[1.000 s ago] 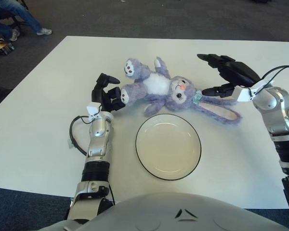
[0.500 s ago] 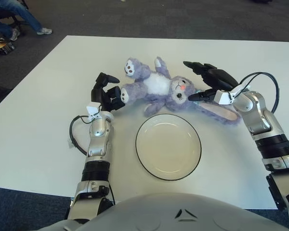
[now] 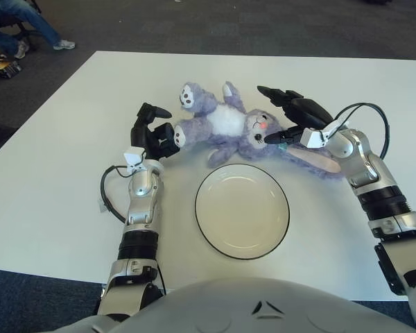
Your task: Put the doll into the plate.
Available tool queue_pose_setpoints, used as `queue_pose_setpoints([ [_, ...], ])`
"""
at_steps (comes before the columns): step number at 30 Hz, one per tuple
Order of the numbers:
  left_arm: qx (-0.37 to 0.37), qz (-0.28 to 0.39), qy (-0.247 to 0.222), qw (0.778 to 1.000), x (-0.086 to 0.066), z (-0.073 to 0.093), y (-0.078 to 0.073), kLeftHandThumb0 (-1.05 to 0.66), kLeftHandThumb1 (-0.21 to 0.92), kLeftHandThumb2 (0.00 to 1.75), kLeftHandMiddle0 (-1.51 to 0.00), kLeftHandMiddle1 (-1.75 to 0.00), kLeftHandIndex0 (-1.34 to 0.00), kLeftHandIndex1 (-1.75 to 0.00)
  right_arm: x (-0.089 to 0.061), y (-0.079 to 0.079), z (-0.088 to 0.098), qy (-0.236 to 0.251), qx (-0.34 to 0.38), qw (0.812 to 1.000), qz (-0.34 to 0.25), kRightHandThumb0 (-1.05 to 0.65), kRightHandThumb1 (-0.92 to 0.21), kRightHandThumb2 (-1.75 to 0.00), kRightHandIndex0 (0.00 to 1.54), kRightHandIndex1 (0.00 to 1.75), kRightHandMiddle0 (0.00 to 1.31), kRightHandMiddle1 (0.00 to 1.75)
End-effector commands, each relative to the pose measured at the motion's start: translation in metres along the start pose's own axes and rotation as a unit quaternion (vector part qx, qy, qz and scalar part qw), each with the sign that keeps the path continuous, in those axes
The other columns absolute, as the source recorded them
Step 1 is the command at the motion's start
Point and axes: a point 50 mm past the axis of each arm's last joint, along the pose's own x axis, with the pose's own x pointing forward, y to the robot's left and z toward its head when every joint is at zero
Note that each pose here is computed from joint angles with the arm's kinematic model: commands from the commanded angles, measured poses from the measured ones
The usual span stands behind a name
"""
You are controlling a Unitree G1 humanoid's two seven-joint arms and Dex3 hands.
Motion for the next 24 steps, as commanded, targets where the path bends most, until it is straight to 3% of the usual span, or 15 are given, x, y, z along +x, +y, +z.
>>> queue_pose_setpoints([
  [1,0.002,0.018,0.076,0.997,-0.029,-0.033,0.007,-0.43,0.48,1.12,-1.26,-1.75,-0.49,-1.75,0.006,-0.001,0.003,-0.008,-0.005,1.0,-0.003,-0.99,-0.92,-0.33,0.0,0.28,0.0,0.0],
  [24,-0.003,0.021,0.076,0.997,-0.029,-0.032,0.006,-0.43,0.47,1.13,-1.26,-1.75,-0.49,-1.75,0.018,0.01,0.009,-0.008,0.007,1.0,0.028,-0.98,-0.92,-0.34,0.01,0.17,0.01,0.01],
])
